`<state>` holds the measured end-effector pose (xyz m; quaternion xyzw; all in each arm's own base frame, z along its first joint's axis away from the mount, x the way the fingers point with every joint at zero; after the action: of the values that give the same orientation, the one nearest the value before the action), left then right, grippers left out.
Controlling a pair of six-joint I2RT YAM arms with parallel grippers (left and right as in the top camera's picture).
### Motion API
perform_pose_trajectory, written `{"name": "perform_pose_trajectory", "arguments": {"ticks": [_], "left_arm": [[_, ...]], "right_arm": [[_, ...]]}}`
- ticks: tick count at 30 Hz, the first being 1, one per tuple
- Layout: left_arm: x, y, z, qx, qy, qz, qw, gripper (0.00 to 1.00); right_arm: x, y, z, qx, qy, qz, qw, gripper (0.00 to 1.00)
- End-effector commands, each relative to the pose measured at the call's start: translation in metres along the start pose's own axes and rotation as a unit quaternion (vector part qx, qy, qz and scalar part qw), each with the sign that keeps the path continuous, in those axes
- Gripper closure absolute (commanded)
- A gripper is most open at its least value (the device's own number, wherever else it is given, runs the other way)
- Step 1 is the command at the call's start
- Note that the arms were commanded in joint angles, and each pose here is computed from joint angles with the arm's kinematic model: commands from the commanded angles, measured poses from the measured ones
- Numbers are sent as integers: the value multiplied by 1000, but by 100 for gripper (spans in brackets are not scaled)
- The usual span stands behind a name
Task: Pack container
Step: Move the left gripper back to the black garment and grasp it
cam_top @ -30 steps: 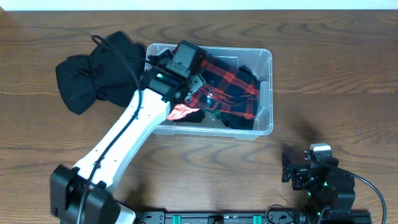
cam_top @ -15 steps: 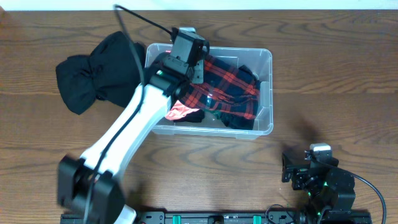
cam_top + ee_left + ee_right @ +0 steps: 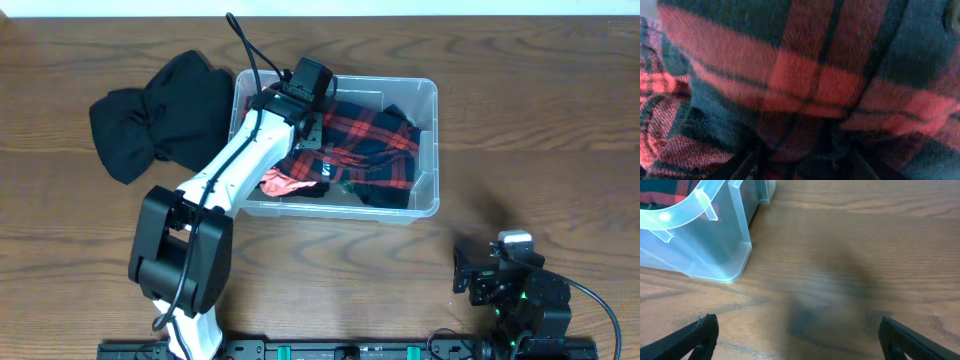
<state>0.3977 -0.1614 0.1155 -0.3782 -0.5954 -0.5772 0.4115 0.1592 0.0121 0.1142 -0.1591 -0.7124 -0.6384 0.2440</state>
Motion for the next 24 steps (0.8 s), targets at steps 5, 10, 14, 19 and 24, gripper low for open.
{"name": "perform_pose_trajectory", "arguments": {"ticks": [5,10,14,19,24], "left_arm": [[138,43,32,51,-53,-154,985,11],[192,55,126,151,-7,-220,964,3],[183,46,214,250,25,-187,950,0],[141,32,294,350,-19,-123,928,0],[80,10,350,420,-44,-51,905,0]], "right_arm": [[1,0,-2,7,-7,-2,1000,1],[1,0,-2,7,-7,-2,1000,1],[1,0,-2,7,-7,-2,1000,1],[1,0,-2,7,-7,-2,1000,1],[1,0,-2,7,-7,-2,1000,1]]}}
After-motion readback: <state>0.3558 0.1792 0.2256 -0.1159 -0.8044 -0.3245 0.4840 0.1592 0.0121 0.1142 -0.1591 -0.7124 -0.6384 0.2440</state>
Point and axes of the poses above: each gripper's point midway between its finger pads, its own x axis back along the fingers, its own z axis along the line the jaws close on, y = z × x, the point moved 3 cm from there along x, back along the fingers, and after that the axes turned 7 degrees about x, right-handed, at the moved point
